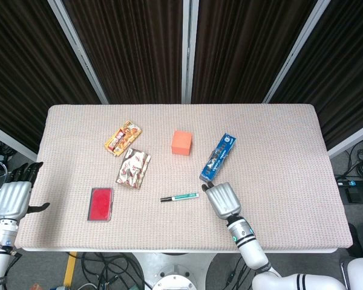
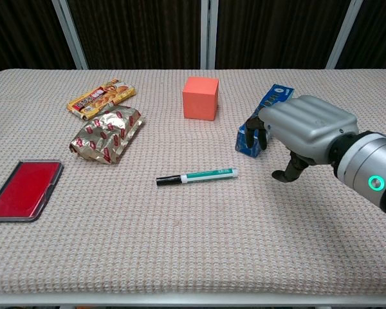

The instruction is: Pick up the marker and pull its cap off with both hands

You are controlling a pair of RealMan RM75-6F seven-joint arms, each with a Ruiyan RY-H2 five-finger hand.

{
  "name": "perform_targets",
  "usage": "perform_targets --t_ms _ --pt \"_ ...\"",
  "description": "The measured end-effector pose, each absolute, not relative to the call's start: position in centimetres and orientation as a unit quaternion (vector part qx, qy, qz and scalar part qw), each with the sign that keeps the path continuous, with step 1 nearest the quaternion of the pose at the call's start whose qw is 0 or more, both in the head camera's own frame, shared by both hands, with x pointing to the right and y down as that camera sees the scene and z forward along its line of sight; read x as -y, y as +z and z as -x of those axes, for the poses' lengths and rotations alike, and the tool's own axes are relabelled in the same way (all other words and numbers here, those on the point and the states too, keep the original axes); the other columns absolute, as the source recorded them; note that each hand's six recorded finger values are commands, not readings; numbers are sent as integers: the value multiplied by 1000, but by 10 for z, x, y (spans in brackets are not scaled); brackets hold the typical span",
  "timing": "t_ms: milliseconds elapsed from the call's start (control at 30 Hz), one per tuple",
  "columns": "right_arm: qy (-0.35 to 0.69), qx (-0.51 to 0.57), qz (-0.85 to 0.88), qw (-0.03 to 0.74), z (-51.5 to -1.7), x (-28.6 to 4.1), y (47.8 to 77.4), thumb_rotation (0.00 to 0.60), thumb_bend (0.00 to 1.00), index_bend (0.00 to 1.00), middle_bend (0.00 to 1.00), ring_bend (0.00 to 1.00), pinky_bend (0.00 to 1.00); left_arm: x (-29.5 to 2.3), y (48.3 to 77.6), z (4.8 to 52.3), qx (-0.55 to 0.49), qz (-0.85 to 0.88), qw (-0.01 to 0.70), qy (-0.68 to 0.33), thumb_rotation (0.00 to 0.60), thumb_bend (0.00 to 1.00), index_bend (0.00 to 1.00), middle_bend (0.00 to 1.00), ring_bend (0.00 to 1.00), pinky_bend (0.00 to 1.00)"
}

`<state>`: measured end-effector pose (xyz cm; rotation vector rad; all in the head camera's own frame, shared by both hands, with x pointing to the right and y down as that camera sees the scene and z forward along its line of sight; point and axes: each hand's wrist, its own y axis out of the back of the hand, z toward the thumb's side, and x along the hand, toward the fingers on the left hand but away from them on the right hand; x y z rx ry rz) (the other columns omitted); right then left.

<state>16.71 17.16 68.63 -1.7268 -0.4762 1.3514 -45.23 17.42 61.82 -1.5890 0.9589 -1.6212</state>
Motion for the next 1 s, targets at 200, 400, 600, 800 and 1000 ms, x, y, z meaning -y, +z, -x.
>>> perform_targets --t_ms 200,400,600,800,1000 --pt "547 185 695 428 -137 -172 698 600 150 383 407 759 890 -175 620 456 -365 613 324 -622 600 0 73 89 22 114" --pt "542 190 690 439 -117 -170 708 600 269 407 425 756 891 -177 621 461 -362 615 318 -624 600 2 73 89 22 114" --pt "549 184 688 438 -103 -170 722 600 274 412 428 756 891 -178 621 463 -363 615 314 -625 600 2 73 89 22 115" --pt "556 177 688 432 -95 -173 731 600 272 412 426 756 891 -178 621 466 -364 616 311 -625 600 2 73 89 22 115" --pt "559 170 688 429 -93 -175 737 600 271 413 425 756 890 -179 623 467 -362 618 307 -627 600 3 73 89 21 115"
